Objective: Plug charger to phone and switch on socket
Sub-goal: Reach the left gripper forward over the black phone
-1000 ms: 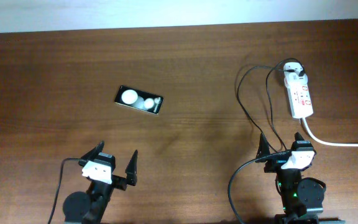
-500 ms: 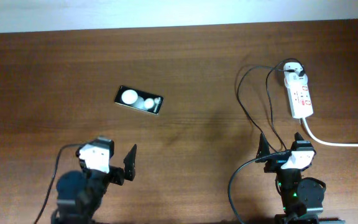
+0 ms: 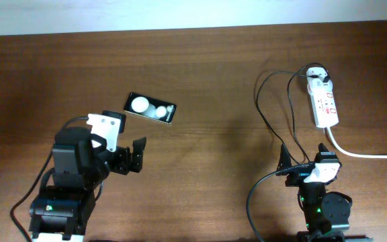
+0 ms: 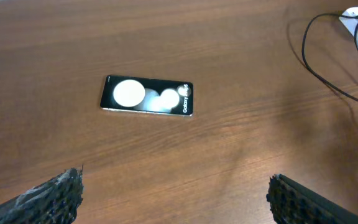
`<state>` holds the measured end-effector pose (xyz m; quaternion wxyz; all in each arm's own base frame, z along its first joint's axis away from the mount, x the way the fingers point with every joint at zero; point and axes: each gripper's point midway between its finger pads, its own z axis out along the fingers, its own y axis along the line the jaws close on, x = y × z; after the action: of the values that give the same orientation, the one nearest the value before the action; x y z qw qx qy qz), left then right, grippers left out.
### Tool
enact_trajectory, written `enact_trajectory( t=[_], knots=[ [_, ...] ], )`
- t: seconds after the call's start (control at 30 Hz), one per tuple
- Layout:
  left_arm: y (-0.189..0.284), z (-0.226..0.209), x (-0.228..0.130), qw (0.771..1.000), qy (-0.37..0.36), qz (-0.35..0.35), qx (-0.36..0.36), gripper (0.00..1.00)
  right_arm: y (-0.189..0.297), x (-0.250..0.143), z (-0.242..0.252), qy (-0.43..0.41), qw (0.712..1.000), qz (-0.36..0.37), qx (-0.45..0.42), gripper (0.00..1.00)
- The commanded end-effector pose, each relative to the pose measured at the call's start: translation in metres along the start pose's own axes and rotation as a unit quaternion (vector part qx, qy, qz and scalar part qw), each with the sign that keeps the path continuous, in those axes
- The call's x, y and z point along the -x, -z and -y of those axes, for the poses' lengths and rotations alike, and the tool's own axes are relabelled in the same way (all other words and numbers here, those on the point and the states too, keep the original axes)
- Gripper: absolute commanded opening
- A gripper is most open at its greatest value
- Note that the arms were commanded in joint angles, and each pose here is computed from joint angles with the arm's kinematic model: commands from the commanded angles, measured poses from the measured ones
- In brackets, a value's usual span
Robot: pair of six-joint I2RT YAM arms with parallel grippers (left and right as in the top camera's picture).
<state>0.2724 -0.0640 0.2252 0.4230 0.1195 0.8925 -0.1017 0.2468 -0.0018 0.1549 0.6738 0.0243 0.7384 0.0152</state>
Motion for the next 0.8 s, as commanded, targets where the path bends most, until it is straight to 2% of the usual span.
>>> enact_trajectory(
  t=[0.0, 0.13, 0.23, 0.3, 0.4, 0.57, 0.77],
  knots=[
    [0.002, 0.006, -0.008, 1.0, -0.006, -0.023, -0.014, 0.99, -0.001, -0.004, 0.002, -0.002, 1.0, -0.005, -0.004, 0.99],
    [0.006, 0.041, -0.006, 0.993, -0.003, -0.016, -0.119, 0.99, -0.001, -0.004, 0.002, -0.002, 1.0, -0.005, -0.004, 0.99],
    [0.006, 0.042, -0.006, 0.993, -0.003, -0.016, -0.121, 0.99, -0.001, -0.004, 0.002, -0.002, 1.0, -0.005, -0.004, 0.99],
    [0.006, 0.04, -0.005, 0.993, -0.003, -0.014, -0.115, 0.99, -0.001, -0.004, 0.002, -0.002, 1.0, -0.005, -0.004, 0.99],
    [0.003, 0.023, -0.005, 0.995, 0.067, -0.02, -0.064, 0.99, -0.001, -0.004, 0.002, -0.002, 1.0, -0.005, -0.004, 0.99],
    [0.001, 0.001, -0.005, 0.993, 0.12, -0.017, 0.002, 0.99, -0.001, -0.004, 0.002, -0.002, 1.0, -0.005, -0.004, 0.99],
    [0.01, 0.0, 0.012, 0.992, 0.125, 0.002, 0.005, 0.99, -0.001, -0.004, 0.002, -0.002, 1.0, -0.005, -0.004, 0.99]
  ],
)
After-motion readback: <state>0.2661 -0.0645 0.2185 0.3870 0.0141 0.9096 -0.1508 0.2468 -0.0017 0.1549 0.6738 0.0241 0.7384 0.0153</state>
